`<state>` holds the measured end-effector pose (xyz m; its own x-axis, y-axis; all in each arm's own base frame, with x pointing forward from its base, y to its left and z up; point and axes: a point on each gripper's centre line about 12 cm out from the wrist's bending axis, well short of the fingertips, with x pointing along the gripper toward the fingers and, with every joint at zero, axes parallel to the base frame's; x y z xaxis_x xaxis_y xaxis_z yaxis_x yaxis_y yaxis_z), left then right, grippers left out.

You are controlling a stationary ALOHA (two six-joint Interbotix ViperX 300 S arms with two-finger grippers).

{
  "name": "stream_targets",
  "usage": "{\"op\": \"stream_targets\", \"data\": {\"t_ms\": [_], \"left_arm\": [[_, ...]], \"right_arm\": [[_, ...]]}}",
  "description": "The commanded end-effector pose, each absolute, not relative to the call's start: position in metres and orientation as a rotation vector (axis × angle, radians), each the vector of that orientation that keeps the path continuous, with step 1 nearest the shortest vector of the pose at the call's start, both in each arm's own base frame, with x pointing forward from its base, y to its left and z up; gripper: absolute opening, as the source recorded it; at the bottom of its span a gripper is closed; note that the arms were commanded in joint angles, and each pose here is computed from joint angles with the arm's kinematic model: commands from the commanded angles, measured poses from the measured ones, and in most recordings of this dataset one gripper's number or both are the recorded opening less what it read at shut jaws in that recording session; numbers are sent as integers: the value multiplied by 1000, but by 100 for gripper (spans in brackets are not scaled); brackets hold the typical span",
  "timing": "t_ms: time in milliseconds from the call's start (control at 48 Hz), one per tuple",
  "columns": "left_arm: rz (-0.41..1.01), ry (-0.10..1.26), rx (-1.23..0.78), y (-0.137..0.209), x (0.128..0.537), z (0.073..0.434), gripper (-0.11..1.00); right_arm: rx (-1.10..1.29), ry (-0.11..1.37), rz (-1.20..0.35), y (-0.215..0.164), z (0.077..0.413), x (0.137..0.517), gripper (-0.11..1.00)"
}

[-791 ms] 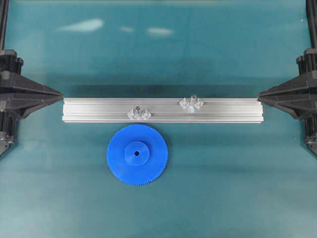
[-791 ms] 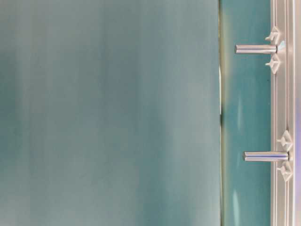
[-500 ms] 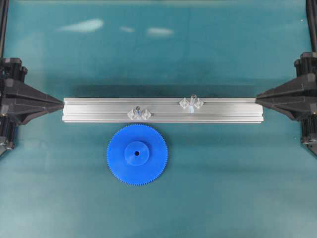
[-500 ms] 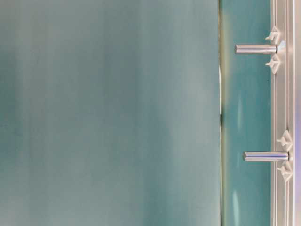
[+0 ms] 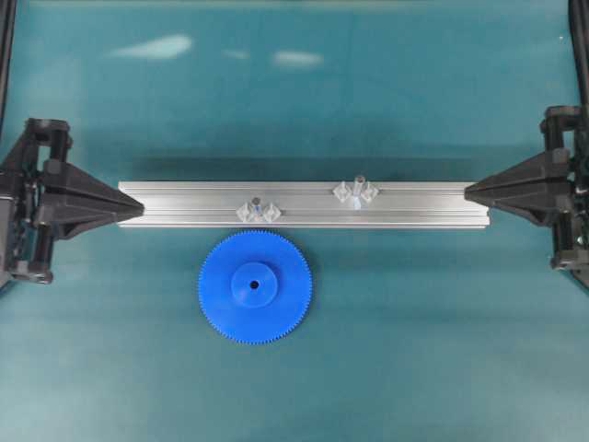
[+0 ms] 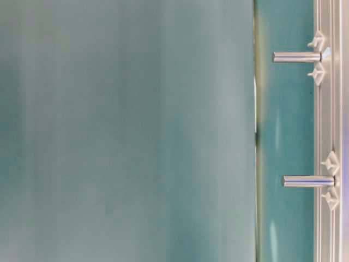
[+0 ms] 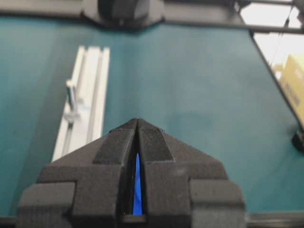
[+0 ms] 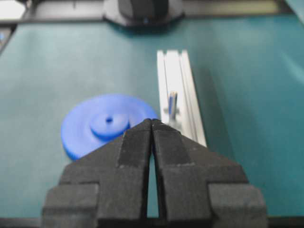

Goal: Insert the large gear onto the shaft.
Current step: 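Move the left gripper over the blue gear's hub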

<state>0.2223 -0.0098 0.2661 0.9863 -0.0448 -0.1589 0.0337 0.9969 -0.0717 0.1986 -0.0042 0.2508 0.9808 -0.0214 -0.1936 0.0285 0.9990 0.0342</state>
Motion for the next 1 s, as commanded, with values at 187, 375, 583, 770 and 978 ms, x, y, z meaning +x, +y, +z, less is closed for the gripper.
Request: {"op": "stream_targets", "data": {"t_ms": [187, 375, 583, 770, 978], "left_arm": [[-51, 207, -63, -14, 240, 272, 1], [-57, 261, -61, -17, 253, 264, 1], [-52, 323, -74, -18, 273, 255, 1], [-55, 414, -102, -23, 290, 245, 1], [-67, 511, -116, -32, 305, 225, 1]], "right_arm": [[93, 287, -49, -8, 239, 210, 7], [109, 329, -54, -8, 229, 216, 7], [112, 358, -61, -9, 223, 217, 7], [113, 359, -66, -10, 223, 217, 7], [114, 379, -71, -11, 220, 216, 7]]}}
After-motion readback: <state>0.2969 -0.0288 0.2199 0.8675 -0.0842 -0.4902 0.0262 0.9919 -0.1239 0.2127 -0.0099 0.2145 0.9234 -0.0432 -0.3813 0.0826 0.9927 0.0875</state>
